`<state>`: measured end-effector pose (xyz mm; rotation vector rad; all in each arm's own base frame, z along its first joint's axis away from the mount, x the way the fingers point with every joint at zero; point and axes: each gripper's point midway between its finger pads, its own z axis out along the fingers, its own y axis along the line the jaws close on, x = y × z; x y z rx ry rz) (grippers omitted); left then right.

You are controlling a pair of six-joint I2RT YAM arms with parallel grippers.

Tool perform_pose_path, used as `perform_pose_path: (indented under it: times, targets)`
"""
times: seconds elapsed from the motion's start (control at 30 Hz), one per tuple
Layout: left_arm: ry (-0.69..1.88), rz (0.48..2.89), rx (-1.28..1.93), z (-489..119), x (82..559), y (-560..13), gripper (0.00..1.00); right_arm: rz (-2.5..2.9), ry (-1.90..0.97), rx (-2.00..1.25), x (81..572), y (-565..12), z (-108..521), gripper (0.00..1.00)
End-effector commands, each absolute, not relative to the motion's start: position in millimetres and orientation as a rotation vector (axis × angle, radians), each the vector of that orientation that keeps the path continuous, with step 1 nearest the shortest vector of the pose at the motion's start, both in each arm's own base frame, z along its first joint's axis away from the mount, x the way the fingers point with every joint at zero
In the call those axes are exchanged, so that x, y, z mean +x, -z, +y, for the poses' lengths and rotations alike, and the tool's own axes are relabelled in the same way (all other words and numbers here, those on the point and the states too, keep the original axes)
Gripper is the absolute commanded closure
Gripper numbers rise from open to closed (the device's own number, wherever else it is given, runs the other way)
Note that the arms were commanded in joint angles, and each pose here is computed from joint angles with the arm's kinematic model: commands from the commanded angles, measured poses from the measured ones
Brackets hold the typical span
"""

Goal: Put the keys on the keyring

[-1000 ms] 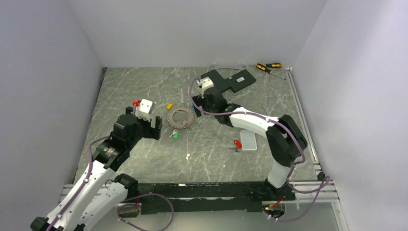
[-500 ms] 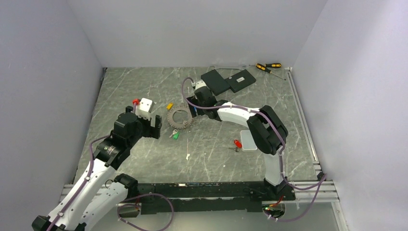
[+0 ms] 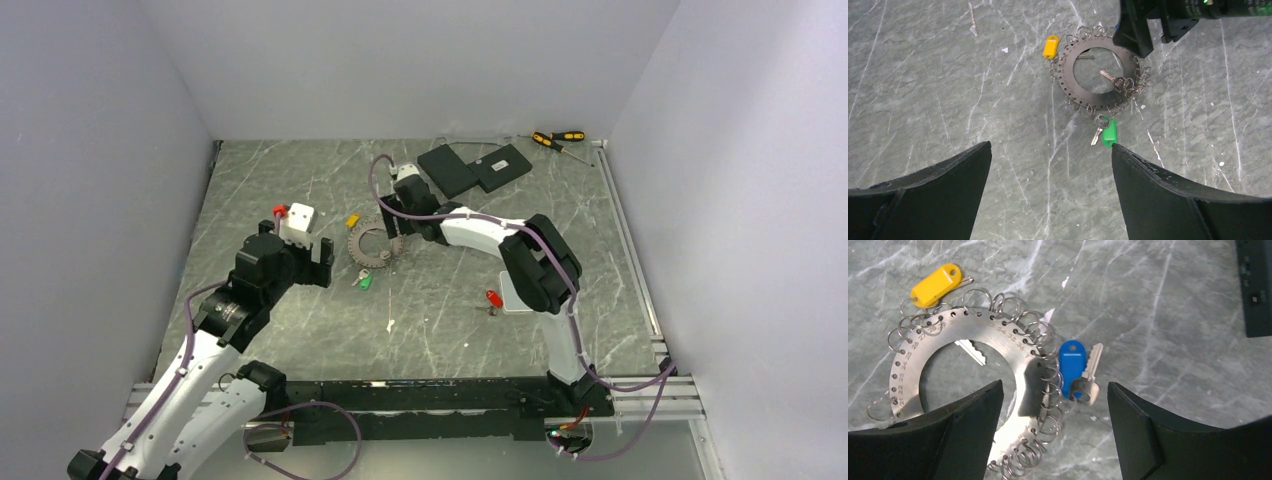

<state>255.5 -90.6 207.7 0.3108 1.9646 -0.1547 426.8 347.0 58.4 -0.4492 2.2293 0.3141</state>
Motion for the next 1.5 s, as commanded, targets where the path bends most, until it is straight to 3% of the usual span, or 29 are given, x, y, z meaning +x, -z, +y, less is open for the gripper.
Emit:
perform_pose_path:
  times: [0.0, 0.43, 0.93, 1.1, 1.33, 1.47]
  targets:
    - [0.168, 1.913, 0.279, -91.0, 260.2, -228.2, 0.06, 2.202, -0.317, -0.489, 424.0, -65.3, 374.1, 0.21]
    - [0.148, 1.913, 0.268, -86.4, 259.0, -228.8, 0.07, 2.331, -0.036, -0.475, 387.6, -19.1, 334.8, 0.19]
    - [0.129, 1.939, 0.268, -84.2, 259.4, -225.3, 0.09, 2.429, 0.017, -0.488, 274.8, -22.5, 234.5, 0.19]
    - [0.127, 1.946, 0.268, -84.2, 259.5, -225.4, 0.09, 2.428, 0.004, -0.388, 243.1, -46.0, 195.8, 0.16]
    - [0.136, 1.945, 0.268, -84.8, 258.4, -227.1, 0.10, 2.205, -0.225, -0.294, 255.3, -131.0, 209.7, 0.15]
    - [0.144, 1.928, 0.263, -84.4, 255.9, -230.2, 0.10, 2.113, -0.316, -0.259, 277.4, -159.8, 223.7, 0.24]
